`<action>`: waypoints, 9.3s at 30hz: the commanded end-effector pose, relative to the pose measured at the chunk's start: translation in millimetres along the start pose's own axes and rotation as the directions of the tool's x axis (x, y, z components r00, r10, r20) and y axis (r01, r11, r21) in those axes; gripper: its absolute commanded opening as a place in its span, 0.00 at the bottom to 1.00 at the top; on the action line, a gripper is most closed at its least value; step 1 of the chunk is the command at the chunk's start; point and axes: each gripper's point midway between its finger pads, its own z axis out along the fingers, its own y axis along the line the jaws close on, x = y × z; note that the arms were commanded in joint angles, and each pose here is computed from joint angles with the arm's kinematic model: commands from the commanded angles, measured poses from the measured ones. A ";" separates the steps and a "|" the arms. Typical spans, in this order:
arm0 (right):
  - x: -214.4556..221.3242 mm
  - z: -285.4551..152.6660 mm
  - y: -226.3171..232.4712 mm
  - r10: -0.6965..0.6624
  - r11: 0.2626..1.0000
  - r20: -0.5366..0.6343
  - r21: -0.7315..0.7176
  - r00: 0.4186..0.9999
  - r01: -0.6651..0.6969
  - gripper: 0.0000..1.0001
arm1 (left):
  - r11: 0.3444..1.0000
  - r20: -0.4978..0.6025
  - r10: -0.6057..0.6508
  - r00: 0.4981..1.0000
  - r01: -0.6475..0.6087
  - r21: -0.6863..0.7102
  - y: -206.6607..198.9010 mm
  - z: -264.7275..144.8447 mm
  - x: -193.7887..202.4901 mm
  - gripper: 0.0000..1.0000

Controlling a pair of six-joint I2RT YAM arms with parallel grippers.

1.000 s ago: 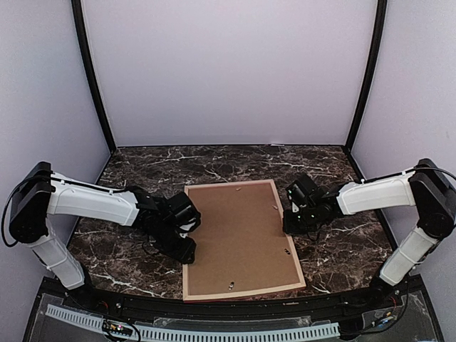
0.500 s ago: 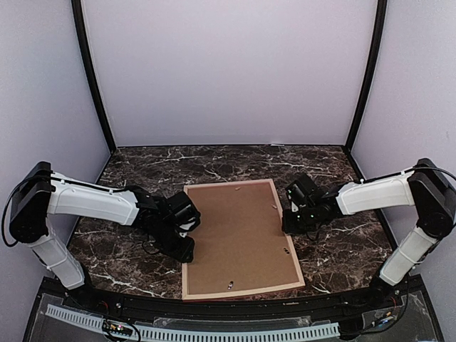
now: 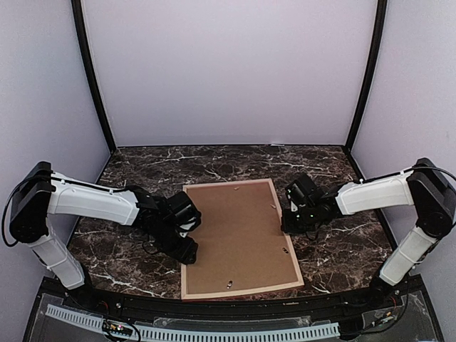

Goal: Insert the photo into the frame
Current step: Press the fastener onto the backboard, then hold the photo frame at the center of the board, then press the fastener onto the backboard.

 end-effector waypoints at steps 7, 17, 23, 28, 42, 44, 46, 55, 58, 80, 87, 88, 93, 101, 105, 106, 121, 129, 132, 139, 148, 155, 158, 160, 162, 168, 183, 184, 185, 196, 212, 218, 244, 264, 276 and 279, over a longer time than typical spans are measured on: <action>30.9 14.1 -4.9 0.019 1.000 -0.117 -0.006 0.993 -0.019 0.12 | 0.996 0.107 -0.081 0.991 0.076 0.052 8.9 -28.7 -26.9 0.72; 33.7 10.2 -0.6 0.030 0.999 -0.113 -0.022 0.993 -0.032 0.12 | 0.982 0.113 -0.189 0.975 0.185 0.046 33.7 -11.6 -51.6 0.62; 39.0 7.1 0.6 0.043 0.999 -0.114 -0.026 0.993 -0.046 0.12 | 0.982 0.097 -0.187 0.978 0.183 0.041 35.1 0.5 -58.2 0.48; 43.8 4.3 5.3 0.043 0.998 -0.112 -0.030 0.993 -0.047 0.12 | 0.982 0.091 -0.184 0.979 0.180 0.048 33.7 4.0 -61.8 0.36; 22.6 -19.1 14.0 -0.003 1.000 -0.048 0.015 0.999 0.003 0.41 | 0.984 0.075 -0.173 0.982 0.175 -0.020 44.8 7.0 -59.5 0.03; 13.4 -20.7 11.0 -0.012 0.999 -0.034 0.034 0.999 0.013 0.47 | 0.984 0.072 -0.174 0.982 0.176 -0.025 45.5 6.3 -58.4 0.02; 3.8 -21.2 6.3 -0.017 0.998 -0.021 0.052 1.000 0.018 0.52 | 0.983 0.072 -0.178 0.981 0.180 -0.027 46.2 5.0 -57.6 0.02; -37.1 -10.4 -12.4 -0.052 0.996 -0.004 0.078 0.999 0.052 0.57 | 0.979 0.061 -0.201 0.978 0.202 -0.012 45.5 2.8 -49.0 0.00; -46.9 -5.5 -16.1 -0.074 0.994 -0.010 0.076 0.997 0.075 0.57 | 0.979 0.061 -0.205 0.977 0.205 -0.008 45.0 2.5 -48.2 0.00; -62.2 17.3 -13.3 -0.145 0.989 -0.062 0.001 0.987 0.146 0.49 | 0.980 0.044 -0.201 0.979 0.201 -0.001 42.9 4.6 -47.1 0.00; -62.9 22.9 -15.0 -0.142 0.990 -0.069 0.000 0.987 0.142 0.37 | 0.980 0.039 -0.200 0.979 0.200 0.000 42.9 5.3 -45.8 0.00; -63.2 23.0 -15.4 -0.143 0.990 -0.069 0.000 0.987 0.143 0.35 | 0.980 0.038 -0.200 0.979 0.200 -0.002 43.2 5.7 -45.0 0.00; -66.3 22.1 -20.9 -0.147 0.989 -0.067 0.004 0.987 0.147 0.28 | 0.980 0.038 -0.201 0.979 0.201 -0.002 43.4 5.6 -45.2 0.00; -71.4 25.0 -20.4 -0.165 0.986 -0.071 -0.029 0.984 0.164 0.21 | 0.980 0.031 -0.201 0.979 0.201 -0.008 44.4 8.2 -43.2 0.00; -70.1 29.5 -19.4 -0.178 0.983 -0.089 -0.059 0.980 0.174 0.22 | 0.980 0.030 -0.201 0.979 0.201 -0.007 44.1 8.1 -43.5 0.00; -70.2 30.1 -18.7 -0.178 0.983 -0.093 -0.071 0.980 0.172 0.22 | 0.979 0.031 -0.202 0.979 0.202 -0.007 44.3 7.8 -44.0 0.00; -54.4 48.8 -35.5 -0.110 0.992 -0.203 -0.080 0.973 0.096 0.25 | 0.980 0.035 -0.201 0.979 0.201 0.008 41.0 5.8 -46.6 0.00; -56.0 53.8 -52.1 -0.100 0.994 -0.214 0.017 0.972 0.106 0.20 | 0.979 0.029 -0.202 0.979 0.202 0.010 40.8 7.3 -44.9 0.00; -62.1 53.0 -53.3 -0.109 0.993 -0.195 0.029 0.975 0.117 0.18 | 0.979 0.028 -0.201 0.979 0.201 0.009 41.3 7.9 -44.8 0.00; -85.4 45.6 -43.4 -0.140 0.990 -0.125 0.009 0.982 0.142 0.13 | 0.979 0.021 -0.202 0.979 0.201 0.010 41.1 10.1 -43.4 0.00; -107.9 37.6 -9.0 -0.156 0.975 -0.075 -0.169 0.985 0.141 0.34 | 0.979 0.020 -0.205 0.978 0.205 0.010 41.1 11.3 -41.6 0.00; -98.4 36.0 -7.9 -0.186 0.967 -0.087 -0.192 0.979 0.166 0.41 | 0.978 0.023 -0.208 0.978 0.208 0.013 39.9 11.6 -45.0 0.00; -94.7 37.1 -14.5 -0.198 0.970 -0.096 -0.161 0.975 0.181 0.40 | 0.978 0.021 -0.209 0.978 0.209 0.013 40.0 11.8 -44.6 0.00; -93.9 36.4 -18.2 -0.207 0.971 -0.096 -0.142 0.974 0.193 0.39 | 0.978 0.020 -0.208 0.978 0.208 0.012 39.9 11.8 -44.2 0.00; -93.6 34.7 -20.8 -0.213 0.971 -0.093 -0.133 0.973 0.200 0.39 | 0.978 0.016 -0.210 0.978 0.210 0.011 40.4 12.4 -42.8 0.00; -87.6 32.5 -25.0 -0.234 0.968 -0.094 -0.119 0.968 0.222 0.38 | 0.977 0.016 -0.211 0.977 0.211 0.011 40.4 12.6 -42.0 0.00; -96.1 32.8 -20.4 -0.268 0.958 -0.091 -0.127 0.959 0.256 0.22 | 0.978 0.008 -0.210 0.978 0.209 0.011 40.9 15.0 -39.6 0.00; -96.6 31.6 -18.4 -0.266 0.957 -0.087 -0.140 0.960 0.253 0.23 | 0.978 0.009 -0.209 0.978 0.209 0.012 40.7 14.9 -39.6 0.00; -96.3 30.2 -16.1 -0.264 0.956 -0.085 -0.152 0.961 0.249 0.25 | 0.978 0.010 -0.209 0.978 0.209 0.012 40.5 14.8 -40.2 0.00; -92.1 23.3 -8.1 -0.223 0.958 -0.091 -0.206 0.971 0.201 0.37 | 0.975 0.012 -0.220 0.975 0.220 0.016 40.0 14.2 -40.7 0.00; -87.9 20.7 -36.5 -0.213 0.977 -0.148 -0.045 0.966 0.209 0.39 | 0.975 0.013 -0.224 0.975 0.224 0.012 40.3 15.4 -42.0 0.00; -82.5 13.0 -33.6 -0.203 0.979 -0.163 -0.065 0.966 0.195 0.44 | 0.967 0.021 -0.254 0.967 0.254 0.013 41.7 18.8 -40.8 0.00; -46.5 12.0 -42.5 -0.161 0.987 -0.230 -0.033 0.960 0.158 0.48 | 0.948 0.074 -0.319 0.945 0.318 0.034 43.2 16.5 -44.7 0.00; -31.5 13.1 -13.5 -0.151 0.986 -0.264 -0.114 0.953 0.124 0.47 | 0.948 0.070 -0.316 0.946 0.314 0.039 42.4 18.0 -44.1 0.00; -39.4 24.7 -12.2 -0.120 0.990 -0.239 -0.100 0.964 0.098 0.47 | 0.950 0.068 -0.313 0.947 0.311 0.038 42.1 15.8 -43.5 0.00; -45.4 26.3 -16.0 -0.119 0.992 -0.222 -0.070 0.968 0.105 0.47 | 0.950 0.068 -0.312 0.948 0.310 0.038 41.9 15.6 -43.4 0.00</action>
